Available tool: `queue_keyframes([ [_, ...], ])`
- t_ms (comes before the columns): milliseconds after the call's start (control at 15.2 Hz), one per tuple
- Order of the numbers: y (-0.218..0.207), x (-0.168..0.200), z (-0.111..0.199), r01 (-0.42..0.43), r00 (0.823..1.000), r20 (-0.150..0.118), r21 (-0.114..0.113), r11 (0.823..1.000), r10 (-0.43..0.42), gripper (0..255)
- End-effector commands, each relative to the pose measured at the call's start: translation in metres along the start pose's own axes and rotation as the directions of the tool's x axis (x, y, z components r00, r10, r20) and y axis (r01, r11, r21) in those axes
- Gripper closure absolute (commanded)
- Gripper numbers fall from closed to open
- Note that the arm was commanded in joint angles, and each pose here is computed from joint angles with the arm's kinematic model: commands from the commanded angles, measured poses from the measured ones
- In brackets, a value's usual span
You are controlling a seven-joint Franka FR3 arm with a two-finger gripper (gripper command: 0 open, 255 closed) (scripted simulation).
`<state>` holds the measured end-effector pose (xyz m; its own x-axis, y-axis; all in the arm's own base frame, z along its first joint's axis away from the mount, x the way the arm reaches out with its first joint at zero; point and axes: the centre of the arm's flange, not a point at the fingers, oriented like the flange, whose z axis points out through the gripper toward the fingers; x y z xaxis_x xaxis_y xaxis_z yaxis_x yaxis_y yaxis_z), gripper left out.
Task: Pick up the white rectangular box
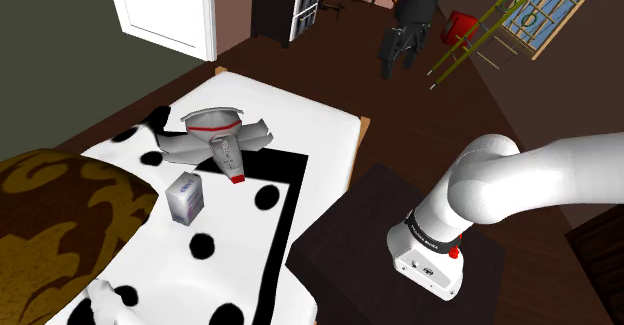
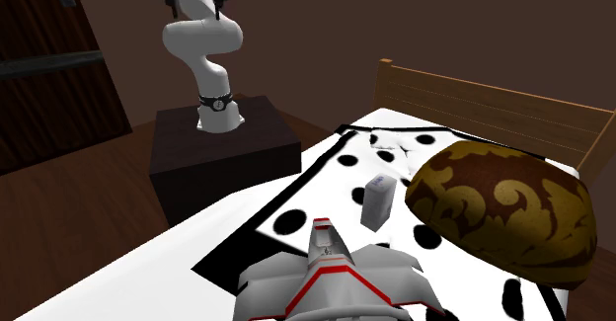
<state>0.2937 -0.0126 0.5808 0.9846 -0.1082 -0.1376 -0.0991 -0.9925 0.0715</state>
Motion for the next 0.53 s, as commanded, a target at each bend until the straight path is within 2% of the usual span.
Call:
queue_keyframes([
  [0,0.0,0.0,0.0,0.0,1.0,0.0,0.0,1.0,0.0,0],
  [462,-0.068,0.027,0.052,-0.086,0.996,-0.02,0.018,0.996,0.086,0],
])
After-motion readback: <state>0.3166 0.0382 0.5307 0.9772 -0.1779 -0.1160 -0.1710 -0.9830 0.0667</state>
